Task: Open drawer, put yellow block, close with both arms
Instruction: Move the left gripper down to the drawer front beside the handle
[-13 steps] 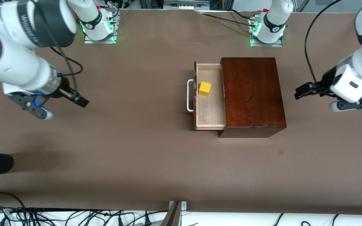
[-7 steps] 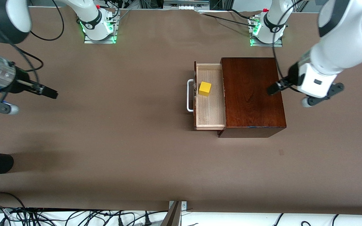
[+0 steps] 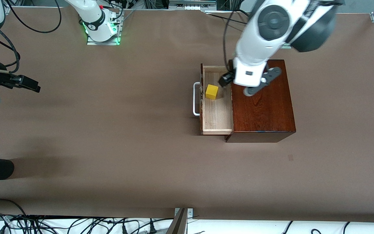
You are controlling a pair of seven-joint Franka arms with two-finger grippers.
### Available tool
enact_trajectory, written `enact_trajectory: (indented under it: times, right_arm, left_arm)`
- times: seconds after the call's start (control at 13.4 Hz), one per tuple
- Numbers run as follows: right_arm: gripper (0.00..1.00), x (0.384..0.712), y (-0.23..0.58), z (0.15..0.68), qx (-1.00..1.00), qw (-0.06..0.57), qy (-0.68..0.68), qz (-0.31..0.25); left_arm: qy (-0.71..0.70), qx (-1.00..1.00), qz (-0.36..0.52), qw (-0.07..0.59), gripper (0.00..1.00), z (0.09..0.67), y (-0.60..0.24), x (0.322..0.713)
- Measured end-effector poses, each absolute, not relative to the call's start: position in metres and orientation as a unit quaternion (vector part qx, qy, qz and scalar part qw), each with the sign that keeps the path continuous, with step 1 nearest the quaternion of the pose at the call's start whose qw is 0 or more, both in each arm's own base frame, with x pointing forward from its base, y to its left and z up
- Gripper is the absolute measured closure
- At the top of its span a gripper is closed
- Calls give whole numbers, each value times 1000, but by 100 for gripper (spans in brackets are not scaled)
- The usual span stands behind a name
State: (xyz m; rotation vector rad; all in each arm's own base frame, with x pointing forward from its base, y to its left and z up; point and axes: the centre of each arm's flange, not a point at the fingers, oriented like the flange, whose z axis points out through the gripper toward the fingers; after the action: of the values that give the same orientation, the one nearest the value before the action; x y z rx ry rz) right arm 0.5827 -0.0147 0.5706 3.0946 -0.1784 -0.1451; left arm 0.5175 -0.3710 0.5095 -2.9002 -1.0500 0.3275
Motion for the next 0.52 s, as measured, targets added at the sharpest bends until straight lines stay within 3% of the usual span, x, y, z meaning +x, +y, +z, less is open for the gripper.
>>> enact_trajectory:
  times: [0.3,0.52]
  right_arm:
    - [0,581,-10,578,998,22,-48,-38]
    - [0,580,-10,579,998,22,-48,-37]
  left_arm:
    - [-377,-918,112,55,63,457,-455,495]
    - [-413,-902,107,61,93,434,-492,496]
